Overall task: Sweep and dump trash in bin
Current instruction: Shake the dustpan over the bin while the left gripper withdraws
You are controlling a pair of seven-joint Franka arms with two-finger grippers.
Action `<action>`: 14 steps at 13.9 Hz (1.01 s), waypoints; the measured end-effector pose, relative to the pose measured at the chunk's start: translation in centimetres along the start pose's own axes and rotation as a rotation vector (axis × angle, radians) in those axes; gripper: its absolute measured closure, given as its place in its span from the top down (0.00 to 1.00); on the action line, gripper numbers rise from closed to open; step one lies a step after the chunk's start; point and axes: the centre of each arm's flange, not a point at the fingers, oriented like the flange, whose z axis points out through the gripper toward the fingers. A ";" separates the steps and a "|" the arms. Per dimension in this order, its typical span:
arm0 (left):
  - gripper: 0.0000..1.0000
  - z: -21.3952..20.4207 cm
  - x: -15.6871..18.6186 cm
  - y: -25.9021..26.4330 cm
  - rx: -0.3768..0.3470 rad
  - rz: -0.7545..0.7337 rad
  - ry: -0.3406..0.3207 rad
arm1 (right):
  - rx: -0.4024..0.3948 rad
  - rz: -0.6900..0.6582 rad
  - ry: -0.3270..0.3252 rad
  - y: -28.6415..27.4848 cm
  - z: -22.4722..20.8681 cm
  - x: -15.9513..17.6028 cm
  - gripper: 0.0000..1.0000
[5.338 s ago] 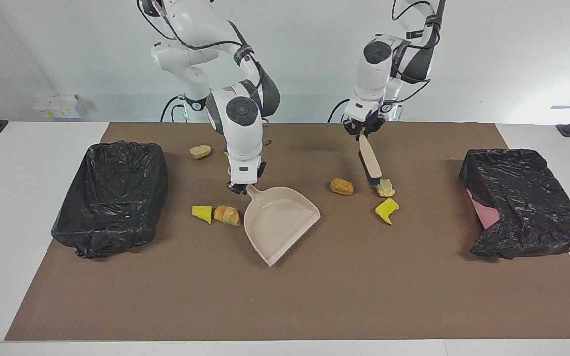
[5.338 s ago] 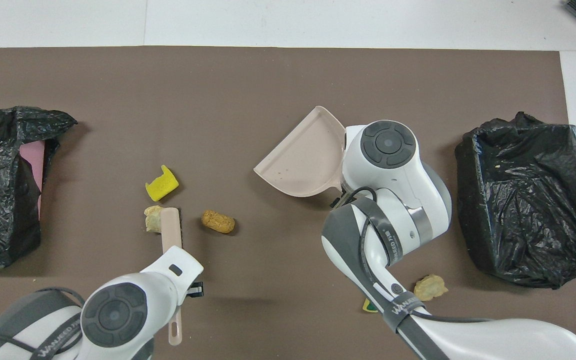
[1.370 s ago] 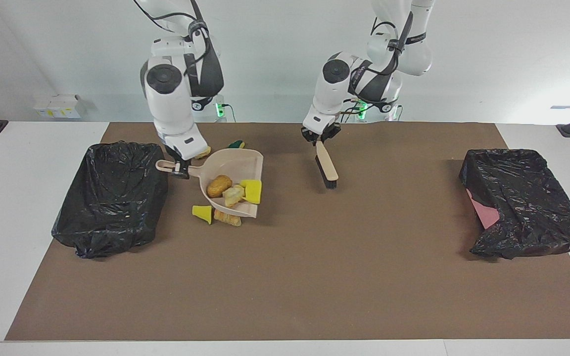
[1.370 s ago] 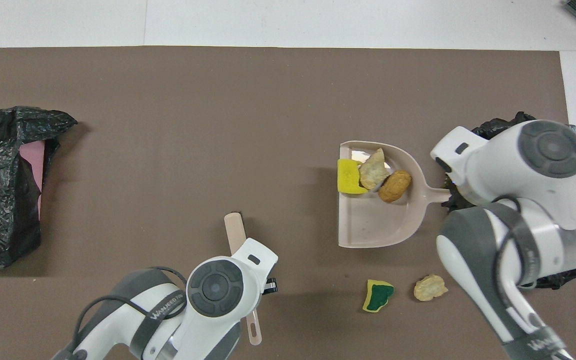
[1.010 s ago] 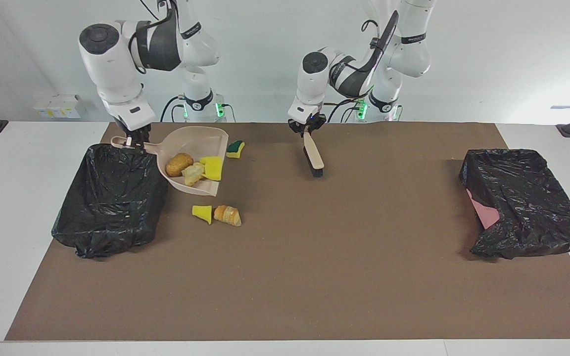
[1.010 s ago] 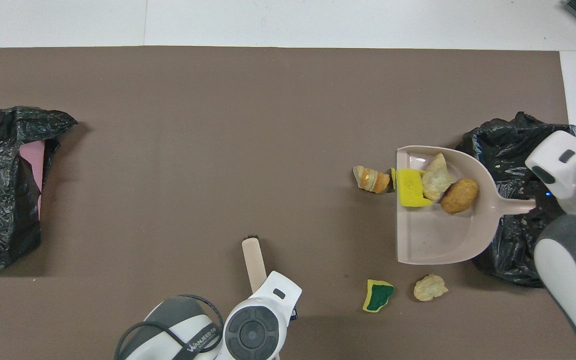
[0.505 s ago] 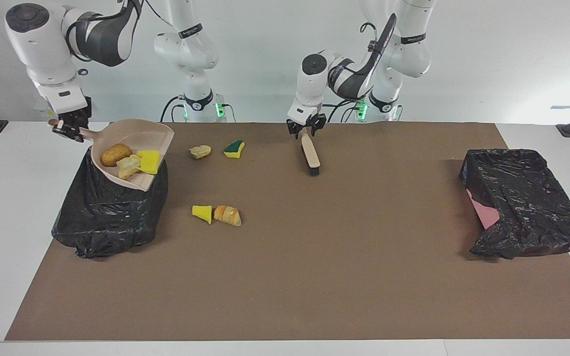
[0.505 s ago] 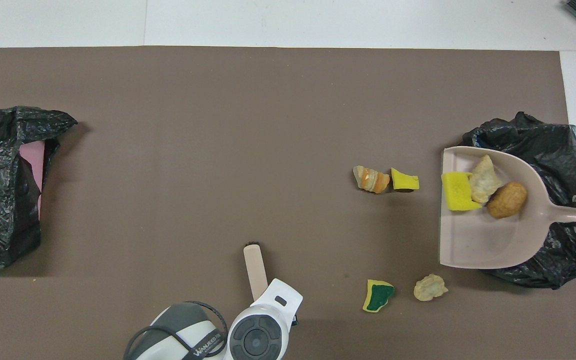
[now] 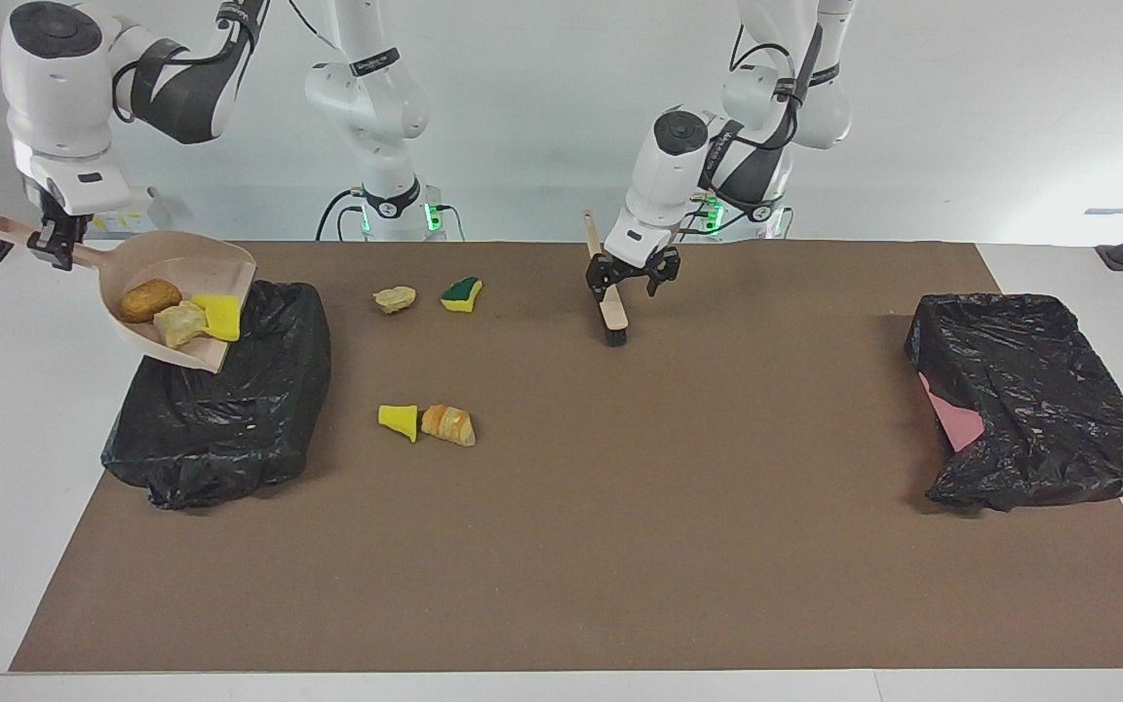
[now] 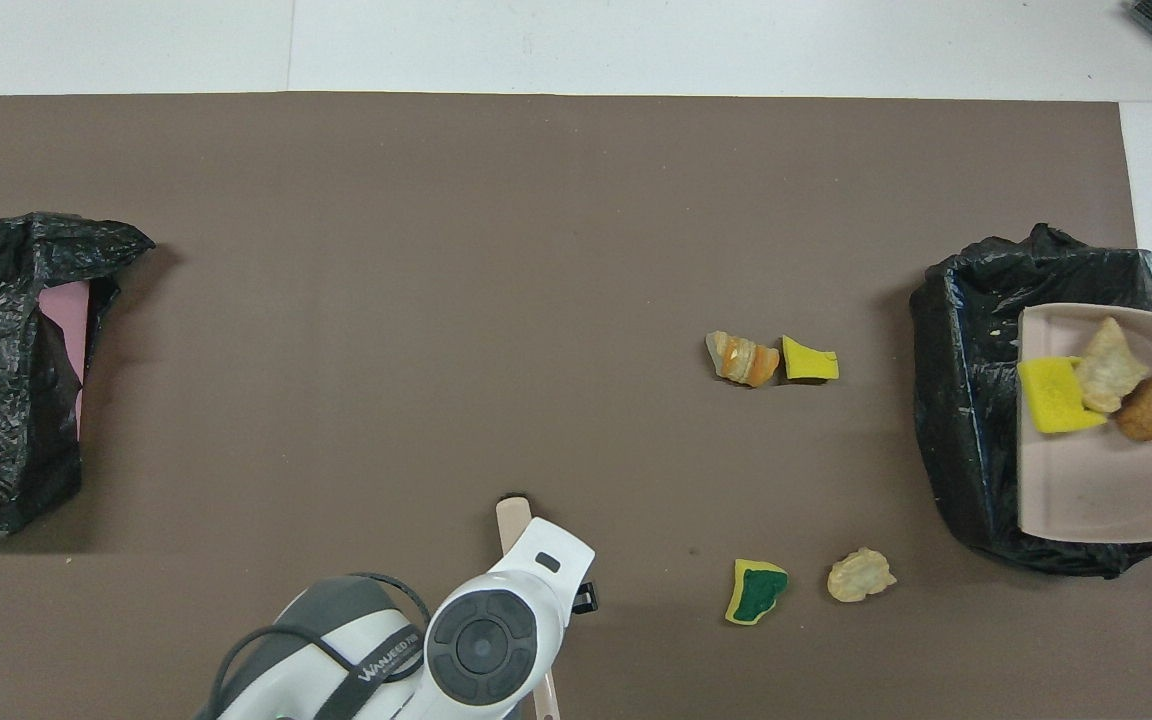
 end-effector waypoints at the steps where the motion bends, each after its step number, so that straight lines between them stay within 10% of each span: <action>1: 1.00 -0.9 1.8 -1.1 -0.012 0.016 0.016 | -0.019 -0.035 -0.036 0.3 0.4 0.4 0.32; 14: 1.00 -17.0 17.2 -18.9 0.001 0.198 0.025 | -0.084 -0.133 -0.295 2.5 -2.1 2.1 0.32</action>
